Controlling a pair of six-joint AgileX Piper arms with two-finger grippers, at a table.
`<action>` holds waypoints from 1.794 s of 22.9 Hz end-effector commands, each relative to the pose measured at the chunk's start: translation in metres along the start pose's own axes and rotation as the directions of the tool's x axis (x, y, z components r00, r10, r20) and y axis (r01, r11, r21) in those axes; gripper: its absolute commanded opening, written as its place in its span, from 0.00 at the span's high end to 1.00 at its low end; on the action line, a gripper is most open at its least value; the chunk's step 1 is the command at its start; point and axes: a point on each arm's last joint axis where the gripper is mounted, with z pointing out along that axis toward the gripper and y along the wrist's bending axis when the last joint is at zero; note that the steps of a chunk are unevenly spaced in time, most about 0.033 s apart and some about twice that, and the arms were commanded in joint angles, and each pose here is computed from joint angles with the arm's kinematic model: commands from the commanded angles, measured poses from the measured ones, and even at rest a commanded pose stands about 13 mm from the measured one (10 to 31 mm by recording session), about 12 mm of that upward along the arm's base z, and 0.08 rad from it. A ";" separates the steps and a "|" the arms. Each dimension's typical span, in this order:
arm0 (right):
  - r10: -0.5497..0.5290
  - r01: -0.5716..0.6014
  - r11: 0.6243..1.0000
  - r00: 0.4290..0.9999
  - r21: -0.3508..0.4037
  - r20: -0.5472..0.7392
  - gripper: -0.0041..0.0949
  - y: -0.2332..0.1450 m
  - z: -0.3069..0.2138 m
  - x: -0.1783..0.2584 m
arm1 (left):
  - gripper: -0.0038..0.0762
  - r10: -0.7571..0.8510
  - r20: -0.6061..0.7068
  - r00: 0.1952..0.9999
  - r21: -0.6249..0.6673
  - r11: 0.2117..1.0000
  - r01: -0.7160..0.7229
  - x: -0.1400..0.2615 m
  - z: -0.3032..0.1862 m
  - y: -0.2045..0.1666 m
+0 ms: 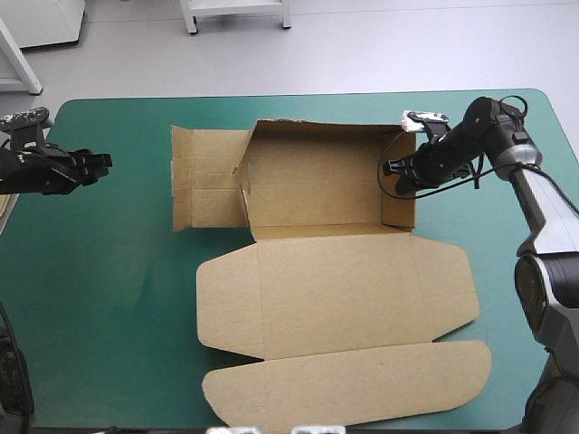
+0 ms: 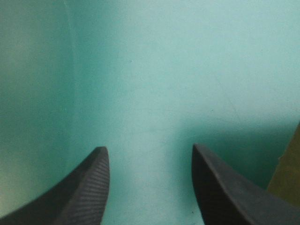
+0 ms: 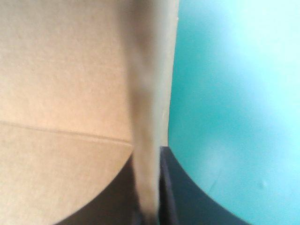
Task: Fold the box
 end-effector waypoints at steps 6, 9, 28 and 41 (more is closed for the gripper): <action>-0.062 0.059 0.998 0.977 0.021 0.203 0.76 0.005 -0.015 -0.018 | 0.48 0.003 0.103 0.995 0.017 1.000 -0.005 -0.012 -0.019 -0.009; -0.058 0.059 0.998 0.976 -0.001 0.211 0.44 0.008 -0.019 -0.019 | 0.48 0.003 0.103 0.995 0.017 1.000 -0.005 -0.012 -0.019 -0.009; -0.160 0.123 0.954 0.980 0.272 0.119 0.37 0.072 -0.041 -0.032 | 0.48 0.008 0.094 0.996 0.014 1.000 -0.009 -0.011 -0.019 -0.009; -0.127 0.097 0.948 0.989 0.304 0.078 0.32 0.061 -0.019 -0.036 | 0.48 0.006 0.094 0.996 0.016 1.000 -0.008 -0.012 -0.019 -0.009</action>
